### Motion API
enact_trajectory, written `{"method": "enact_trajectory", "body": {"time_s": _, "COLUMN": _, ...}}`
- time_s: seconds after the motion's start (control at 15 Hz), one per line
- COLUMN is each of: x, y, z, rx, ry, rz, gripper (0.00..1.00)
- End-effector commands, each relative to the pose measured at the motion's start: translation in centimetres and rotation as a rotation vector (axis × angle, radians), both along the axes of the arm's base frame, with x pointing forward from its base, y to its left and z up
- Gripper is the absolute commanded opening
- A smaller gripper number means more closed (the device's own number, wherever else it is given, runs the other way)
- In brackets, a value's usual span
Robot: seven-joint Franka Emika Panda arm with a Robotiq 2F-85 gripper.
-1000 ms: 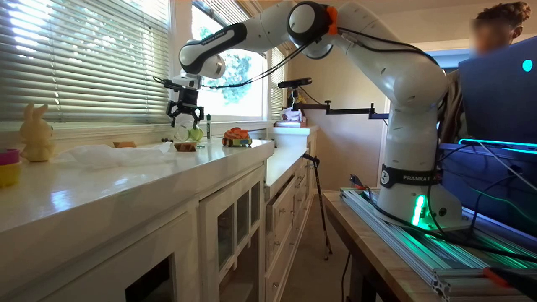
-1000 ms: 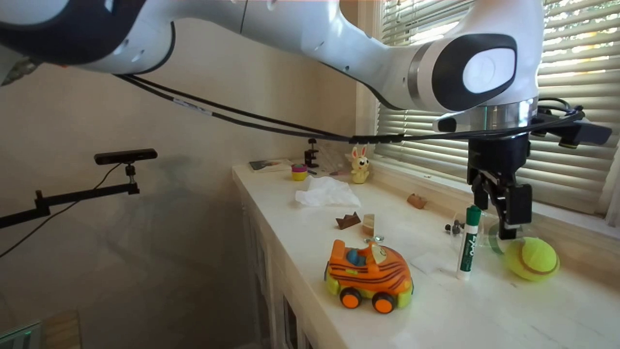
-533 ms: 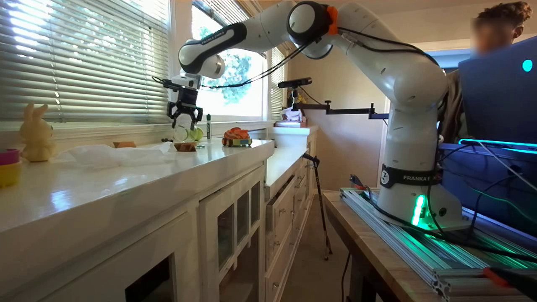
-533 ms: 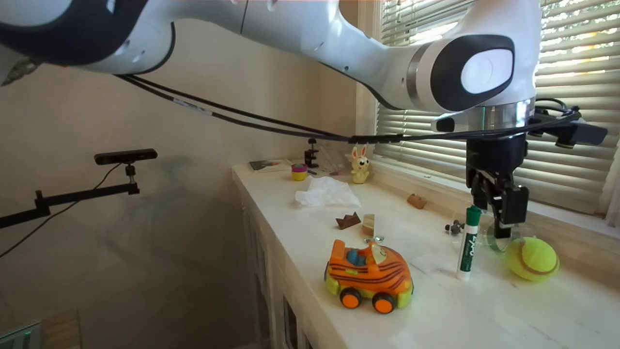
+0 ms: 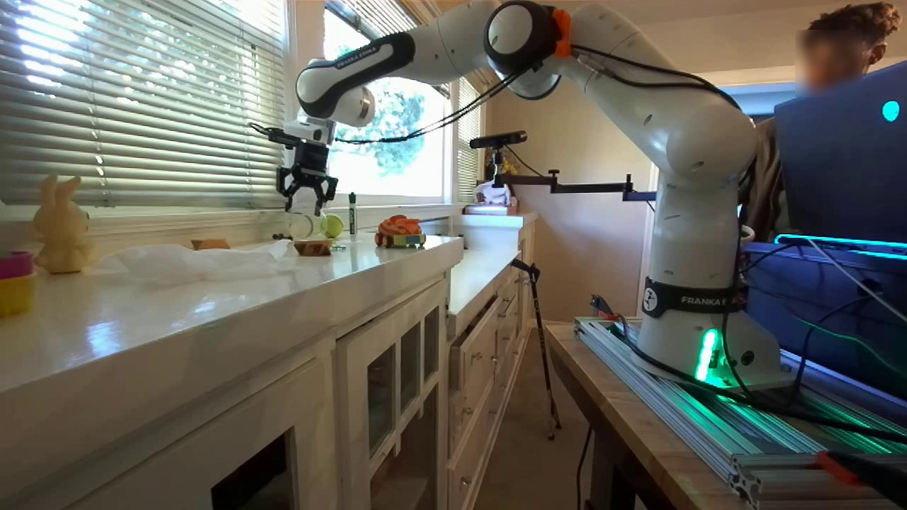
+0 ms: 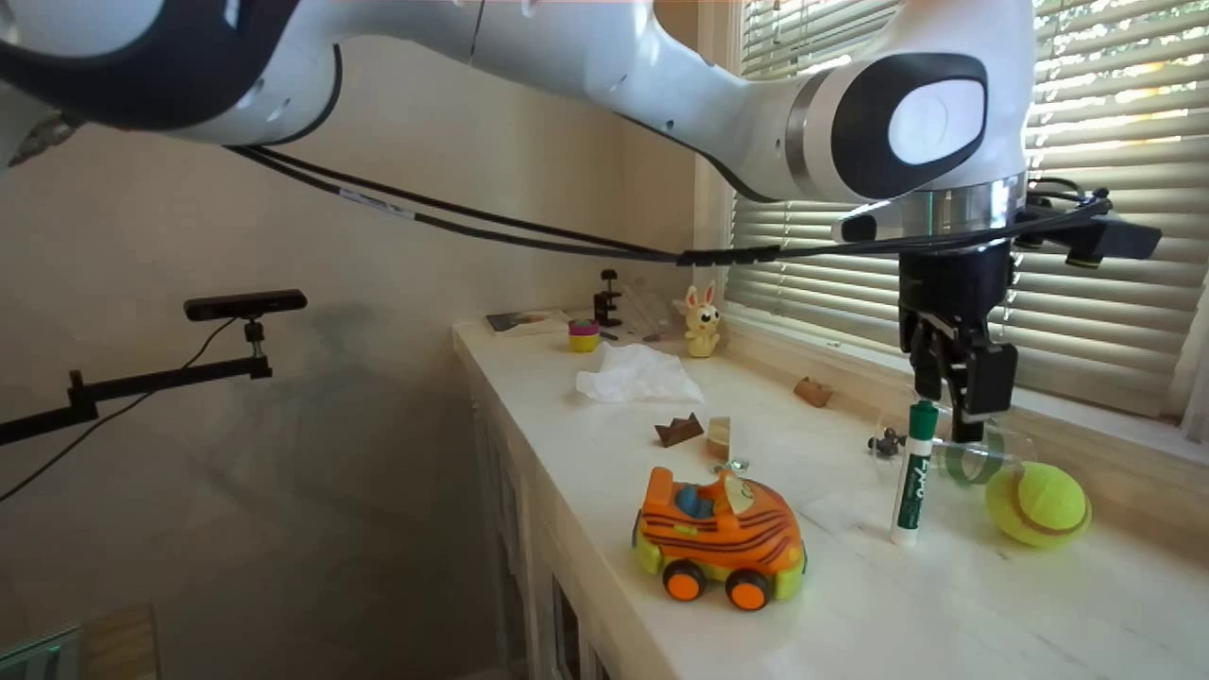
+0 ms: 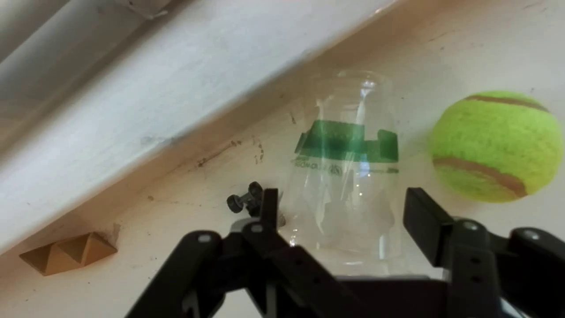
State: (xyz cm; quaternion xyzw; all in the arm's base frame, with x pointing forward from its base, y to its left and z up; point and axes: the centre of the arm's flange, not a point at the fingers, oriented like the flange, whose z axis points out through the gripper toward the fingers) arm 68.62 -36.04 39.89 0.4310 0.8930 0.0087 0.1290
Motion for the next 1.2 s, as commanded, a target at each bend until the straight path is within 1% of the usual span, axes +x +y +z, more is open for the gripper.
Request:
{"method": "enact_trajectory", "body": {"time_s": 0.0, "x": 0.8, "y": -0.4, "z": 0.4, "rx": -0.013, "ry": 0.022, "rz": 0.045, "gripper": 0.76}}
{"method": "enact_trajectory", "body": {"time_s": 0.07, "x": 0.7, "y": -0.4, "z": 0.3, "rx": -0.011, "ry": 0.027, "rz": 0.044, "gripper": 0.82}}
{"method": "enact_trajectory", "body": {"time_s": 0.2, "x": 0.6, "y": -0.5, "z": 0.0, "rx": -0.007, "ry": 0.037, "rz": 0.041, "gripper": 0.89}}
{"method": "enact_trajectory", "body": {"time_s": 0.27, "x": 0.6, "y": -0.6, "z": -0.1, "rx": -0.005, "ry": 0.041, "rz": 0.041, "gripper": 0.87}}
{"method": "enact_trajectory", "body": {"time_s": 0.33, "x": 0.5, "y": -0.6, "z": -0.2, "rx": -0.004, "ry": 0.044, "rz": 0.041, "gripper": 0.86}}
{"method": "enact_trajectory", "body": {"time_s": 0.4, "x": 0.5, "y": -0.6, "z": -0.3, "rx": -0.003, "ry": 0.047, "rz": 0.041, "gripper": 0.84}}
{"method": "enact_trajectory", "body": {"time_s": 0.47, "x": 0.5, "y": -0.6, "z": -0.5, "rx": -0.003, "ry": 0.049, "rz": 0.041, "gripper": 0.79}}
{"method": "enact_trajectory", "body": {"time_s": 0.53, "x": 0.5, "y": -0.7, "z": -0.6, "rx": -0.003, "ry": 0.053, "rz": 0.041, "gripper": 0.78}}
{"method": "enact_trajectory", "body": {"time_s": 0.6, "x": 0.5, "y": -0.7, "z": -0.7, "rx": -0.003, "ry": 0.056, "rz": 0.041, "gripper": 0.74}}
{"method": "enact_trajectory", "body": {"time_s": 0.67, "x": 0.4, "y": -0.8, "z": -0.7, "rx": -0.003, "ry": 0.056, "rz": 0.039, "gripper": 0.76}}
{"method": "enact_trajectory", "body": {"time_s": 0.8, "x": 0.4, "y": -0.8, "z": -0.6, "rx": -0.007, "ry": 0.057, "rz": 0.039, "gripper": 0.71}}
{"method": "enact_trajectory", "body": {"time_s": 0.87, "x": 0.4, "y": -0.6, "z": -0.5, "rx": -0.009, "ry": 0.056, "rz": 0.04, "gripper": 0.66}}
{"method": "enact_trajectory", "body": {"time_s": 0.93, "x": 0.5, "y": -0.5, "z": -0.3, "rx": -0.016, "ry": 0.059, "rz": 0.041, "gripper": 0.66}}
{"method": "enact_trajectory", "body": {"time_s": 1.0, "x": 0.5, "y": -0.4, "z": -0.2, "rx": -0.017, "ry": 0.061, "rz": 0.045, "gripper": 0.63}}
{"method": "enact_trajectory", "body": {"time_s": 1.07, "x": 0.6, "y": -0.2, "z": -0.1, "rx": -0.025, "ry": 0.065, "rz": 0.047, "gripper": 0.58}}
{"method": "enact_trajectory", "body": {"time_s": 1.13, "x": 0.7, "y": 0.0, "z": -0.1, "rx": -0.033, "ry": 0.072, "rz": 0.048, "gripper": 0.6}}
